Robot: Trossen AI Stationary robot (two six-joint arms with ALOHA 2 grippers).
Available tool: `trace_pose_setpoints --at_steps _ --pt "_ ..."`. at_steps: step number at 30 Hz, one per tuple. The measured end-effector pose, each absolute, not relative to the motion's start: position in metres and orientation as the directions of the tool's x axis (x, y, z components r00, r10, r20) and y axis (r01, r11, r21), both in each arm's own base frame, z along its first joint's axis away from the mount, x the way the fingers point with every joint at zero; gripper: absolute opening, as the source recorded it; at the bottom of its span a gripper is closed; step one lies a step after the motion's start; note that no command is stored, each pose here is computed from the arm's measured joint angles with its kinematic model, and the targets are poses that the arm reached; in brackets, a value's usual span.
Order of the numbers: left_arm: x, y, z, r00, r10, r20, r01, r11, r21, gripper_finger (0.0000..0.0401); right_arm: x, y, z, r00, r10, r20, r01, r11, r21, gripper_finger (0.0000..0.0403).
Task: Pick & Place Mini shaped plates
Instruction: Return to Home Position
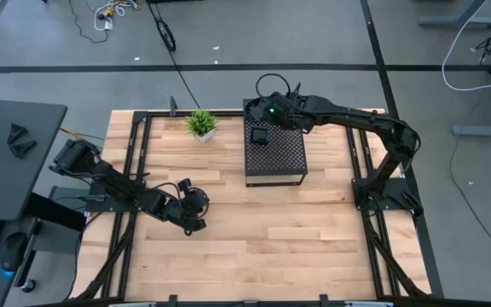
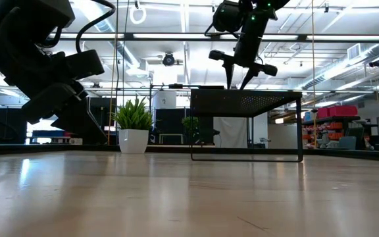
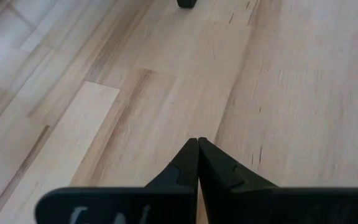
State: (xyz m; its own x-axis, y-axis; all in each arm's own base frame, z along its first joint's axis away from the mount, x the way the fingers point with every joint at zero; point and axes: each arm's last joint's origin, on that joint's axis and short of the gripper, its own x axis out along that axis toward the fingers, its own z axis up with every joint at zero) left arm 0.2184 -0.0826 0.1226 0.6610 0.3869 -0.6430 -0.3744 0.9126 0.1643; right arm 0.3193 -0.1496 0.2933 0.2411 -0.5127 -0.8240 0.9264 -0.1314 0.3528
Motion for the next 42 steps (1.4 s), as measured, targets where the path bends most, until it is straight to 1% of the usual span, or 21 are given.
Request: trace_pose_setpoints --at_steps 3,6,9,13,15,18,20,22,24,26,28,31,33,34,36,37,39,42 --pt "0.218 -0.083 0.123 0.661 0.387 -0.643 -0.374 0.913 0.164 0.0012 0.320 -0.150 0.294 0.252 -0.516 -0.819 0.922 -0.128 0.365 0.0153" --pt "0.218 -0.083 0.123 0.661 0.387 -0.643 -0.374 0.913 0.164 0.0012 0.321 -0.150 0.294 0.261 -0.517 -0.816 0.925 -0.107 0.363 0.0151" --pt "0.218 -0.083 0.123 0.661 0.387 -0.643 -0.374 0.913 0.164 0.0012 0.322 -0.151 0.296 0.294 -0.503 -0.813 0.928 -0.054 0.369 0.0136" --pt "0.218 -0.083 0.123 0.661 0.387 -0.643 -0.374 0.913 0.164 0.0012 0.319 -0.154 0.304 0.346 -0.488 -0.801 0.921 0.015 0.389 0.0102" --pt "0.218 -0.083 0.123 0.661 0.387 -0.643 -0.374 0.913 0.164 0.0012 0.318 -0.154 0.312 0.380 -0.505 -0.775 0.916 0.089 0.391 0.0083" --pt "0.218 -0.083 0.123 0.661 0.387 -0.643 -0.375 0.913 0.163 0.0012 0.309 -0.150 0.327 0.399 -0.541 -0.740 0.917 0.217 0.336 0.0052" --pt "0.218 -0.083 0.123 0.661 0.387 -0.643 -0.375 0.912 0.163 0.0012 0.303 -0.141 0.338 0.417 -0.550 -0.723 0.904 0.331 0.269 0.0034" --pt "0.218 -0.083 0.123 0.661 0.386 -0.643 -0.375 0.913 0.162 0.0012 0.299 -0.125 0.349 0.445 -0.552 -0.705 0.866 0.466 0.181 0.0017" --pt "0.218 -0.083 0.123 0.662 0.386 -0.643 -0.381 0.911 0.155 0.0012 0.296 -0.101 0.359 0.494 -0.521 -0.696 0.787 0.608 0.104 0.0005" --pt "0.218 -0.083 0.123 0.663 0.385 -0.642 -0.390 0.910 0.143 0.0012 0.290 -0.073 0.370 0.551 -0.478 -0.684 0.686 0.726 0.045 0.0005" --pt "0.219 -0.083 0.123 0.666 0.384 -0.640 -0.393 0.909 0.136 0.0012 0.281 -0.047 0.382 0.610 -0.432 -0.664 0.603 0.797 0.036 0.0009" --pt "0.220 -0.084 0.124 0.678 0.378 -0.630 -0.397 0.910 0.118 0.0012 0.261 -0.009 0.400 0.697 -0.333 -0.635 0.481 0.874 0.071 0.0009" --pt "0.222 -0.085 0.125 0.691 0.371 -0.620 -0.398 0.912 0.102 0.0012 0.243 0.013 0.407 0.725 -0.236 -0.647 0.379 0.921 0.088 0.0006" --pt "0.223 -0.085 0.126 0.701 0.364 -0.613 -0.398 0.913 0.088 0.0012 0.234 0.023 0.407 0.718 -0.178 -0.673 0.343 0.932 0.118 0.0004" --pt "0.225 -0.087 0.128 0.722 0.346 -0.600 -0.394 0.917 0.055 0.0012 0.218 0.040 0.407 0.691 -0.067 -0.719 0.319 0.921 0.221 0.0003" --pt "0.226 -0.087 0.129 0.733 0.335 -0.591 -0.390 0.920 0.037 0.0012 0.210 0.048 0.406 0.669 -0.030 -0.743 0.304 0.923 0.237 0.0003" --pt "0.229 -0.089 0.132 0.759 0.313 -0.571 -0.383 0.924 -0.003 0.0012 0.197 0.063 0.404 0.635 -0.011 -0.773 0.275 0.938 0.212 0.0004" --pt "0.233 -0.091 0.137 0.795 0.294 -0.531 -0.377 0.925 -0.053 0.0012 0.183 0.086 0.399 0.664 -0.039 -0.747 0.215 0.967 0.141 0.0008"
